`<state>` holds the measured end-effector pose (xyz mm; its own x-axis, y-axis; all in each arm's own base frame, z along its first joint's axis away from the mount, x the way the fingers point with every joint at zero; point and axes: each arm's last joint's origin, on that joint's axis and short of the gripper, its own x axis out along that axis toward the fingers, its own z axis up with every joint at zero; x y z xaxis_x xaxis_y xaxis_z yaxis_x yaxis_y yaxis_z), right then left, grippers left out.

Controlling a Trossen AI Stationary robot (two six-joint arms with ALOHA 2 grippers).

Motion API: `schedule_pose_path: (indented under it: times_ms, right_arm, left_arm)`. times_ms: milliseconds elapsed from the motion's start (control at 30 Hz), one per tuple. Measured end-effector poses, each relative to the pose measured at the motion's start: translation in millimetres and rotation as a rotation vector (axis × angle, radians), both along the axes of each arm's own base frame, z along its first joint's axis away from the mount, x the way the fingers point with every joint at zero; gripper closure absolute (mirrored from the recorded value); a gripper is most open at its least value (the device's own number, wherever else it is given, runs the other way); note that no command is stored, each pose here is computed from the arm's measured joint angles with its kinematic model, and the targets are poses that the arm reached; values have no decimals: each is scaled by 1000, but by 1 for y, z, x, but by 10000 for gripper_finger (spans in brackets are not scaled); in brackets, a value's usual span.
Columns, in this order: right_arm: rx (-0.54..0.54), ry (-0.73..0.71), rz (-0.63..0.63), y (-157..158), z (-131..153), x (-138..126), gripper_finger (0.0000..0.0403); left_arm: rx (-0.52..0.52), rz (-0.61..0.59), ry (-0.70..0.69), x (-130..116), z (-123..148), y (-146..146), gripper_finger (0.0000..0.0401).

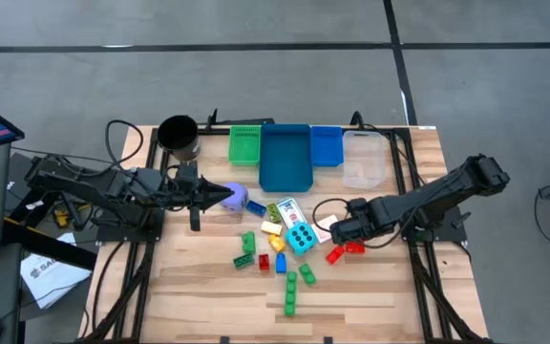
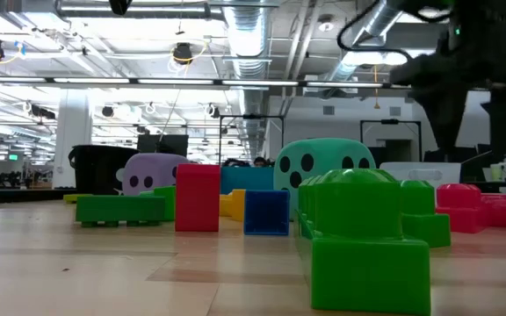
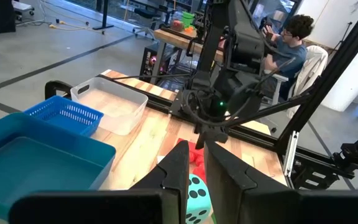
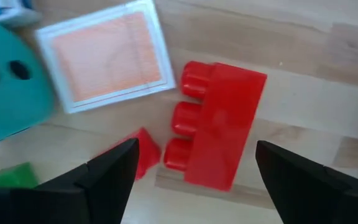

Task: Pick & Place Toys
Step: Put the large red game piece into the transparent bin

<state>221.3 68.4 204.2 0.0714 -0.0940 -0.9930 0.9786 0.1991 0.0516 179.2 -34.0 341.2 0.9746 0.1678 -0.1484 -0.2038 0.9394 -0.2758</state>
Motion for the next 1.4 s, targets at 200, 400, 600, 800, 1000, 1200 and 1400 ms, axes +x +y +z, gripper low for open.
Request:
schedule_pose_path:
  times_ms: [200, 400, 600, 800, 1000, 1200, 1400]
  right_arm:
    - [-13, 74, -18, -3, -8, -9, 85]
    - [0, 33, -22, -2, -8, -5, 85]
    - [3, 22, -26, -5, -8, -3, 84]
    - [2, 19, -34, -5, -14, -5, 73]
    - [40, 6, -81, -5, -36, -12, 67]
    - [53, -29, -97, -4, -40, -10, 67]
    - [51, -23, -99, -4, -41, -10, 67]
  left_arm:
    - [0, 0, 0, 0, 0, 0, 357]
    - [0, 0, 0, 0, 0, 0, 357]
    - [0, 0, 0, 0, 0, 0, 357]
    - [0, 0, 0, 0, 0, 0, 357]
    - [0, 0, 0, 0, 0, 0, 357]
    - [0, 0, 0, 0, 0, 0, 357]
    - [0, 0, 0, 0, 0, 0, 357]
